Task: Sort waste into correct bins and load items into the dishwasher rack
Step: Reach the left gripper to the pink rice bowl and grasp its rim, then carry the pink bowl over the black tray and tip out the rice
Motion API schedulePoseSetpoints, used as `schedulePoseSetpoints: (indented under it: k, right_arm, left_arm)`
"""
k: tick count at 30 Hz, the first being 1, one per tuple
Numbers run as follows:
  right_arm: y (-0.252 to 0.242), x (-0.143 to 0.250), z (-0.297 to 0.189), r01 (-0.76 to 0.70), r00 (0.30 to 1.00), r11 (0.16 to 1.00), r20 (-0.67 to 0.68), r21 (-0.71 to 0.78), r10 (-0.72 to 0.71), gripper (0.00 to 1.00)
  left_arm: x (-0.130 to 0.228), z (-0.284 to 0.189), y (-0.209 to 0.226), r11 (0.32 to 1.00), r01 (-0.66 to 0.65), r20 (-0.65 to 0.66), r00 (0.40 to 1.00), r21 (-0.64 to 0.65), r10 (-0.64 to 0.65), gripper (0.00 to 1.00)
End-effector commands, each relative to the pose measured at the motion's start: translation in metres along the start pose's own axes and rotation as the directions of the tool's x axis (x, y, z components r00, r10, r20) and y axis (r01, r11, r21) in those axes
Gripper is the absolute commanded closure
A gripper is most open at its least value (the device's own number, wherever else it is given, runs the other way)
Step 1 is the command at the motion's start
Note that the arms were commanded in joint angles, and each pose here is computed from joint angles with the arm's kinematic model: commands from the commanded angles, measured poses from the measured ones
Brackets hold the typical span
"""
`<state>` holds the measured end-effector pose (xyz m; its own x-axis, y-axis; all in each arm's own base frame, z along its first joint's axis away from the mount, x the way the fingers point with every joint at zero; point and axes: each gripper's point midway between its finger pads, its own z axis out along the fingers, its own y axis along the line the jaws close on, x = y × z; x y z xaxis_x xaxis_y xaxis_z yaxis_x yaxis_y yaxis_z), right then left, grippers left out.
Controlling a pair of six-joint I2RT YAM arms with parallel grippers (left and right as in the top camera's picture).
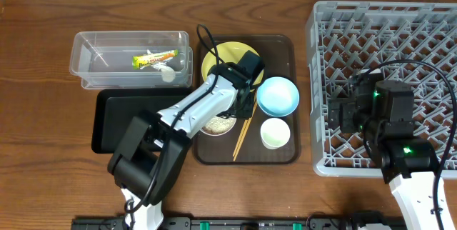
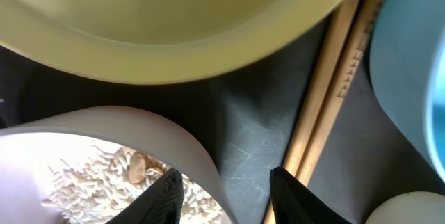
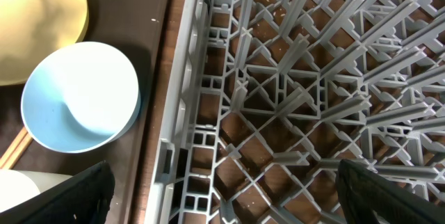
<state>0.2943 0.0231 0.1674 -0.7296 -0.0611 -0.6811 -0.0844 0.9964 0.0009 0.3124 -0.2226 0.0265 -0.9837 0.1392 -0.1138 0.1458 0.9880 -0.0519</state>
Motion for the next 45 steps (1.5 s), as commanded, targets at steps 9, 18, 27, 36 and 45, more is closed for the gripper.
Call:
schedulePoseSetpoints:
  k: [9,18,27,36,45]
  right_arm:
    - [0.001,-0.008,-0.004,-0.012,1.0,1.0,0.018,-0.004,0.012,0.01]
    - [0.001,-0.008,-0.004,-0.012,1.0,1.0,0.018,-0.004,0.012,0.01]
    - [0.001,-0.007,-0.004,-0.012,1.0,1.0,0.018,-0.004,0.012,0.01]
    - [0.001,-0.008,-0.004,-0.011,1.0,1.0,0.019,-0.003,0.011,0.01]
    - [0.001,-0.008,-0.004,-0.011,1.0,1.0,0.019,-0.003,0.011,0.01]
  left_arm:
    - [0.009,0.002,-0.01,0.999,-0.044,-0.008,0.999,-0.009,0.044,0.67]
    - [0.01,0.001,-0.002,0.998,-0.027,-0.009,1.0,-0.052,0.026,0.87]
    - [0.015,-0.001,0.0,0.998,-0.028,-0.025,0.999,-0.06,0.026,0.94]
    - [0.012,-0.067,0.002,0.998,-0.062,0.051,0.997,0.002,0.062,0.94]
    - [0.011,-0.128,0.04,0.97,-0.056,0.079,0.996,0.236,0.038,0.94]
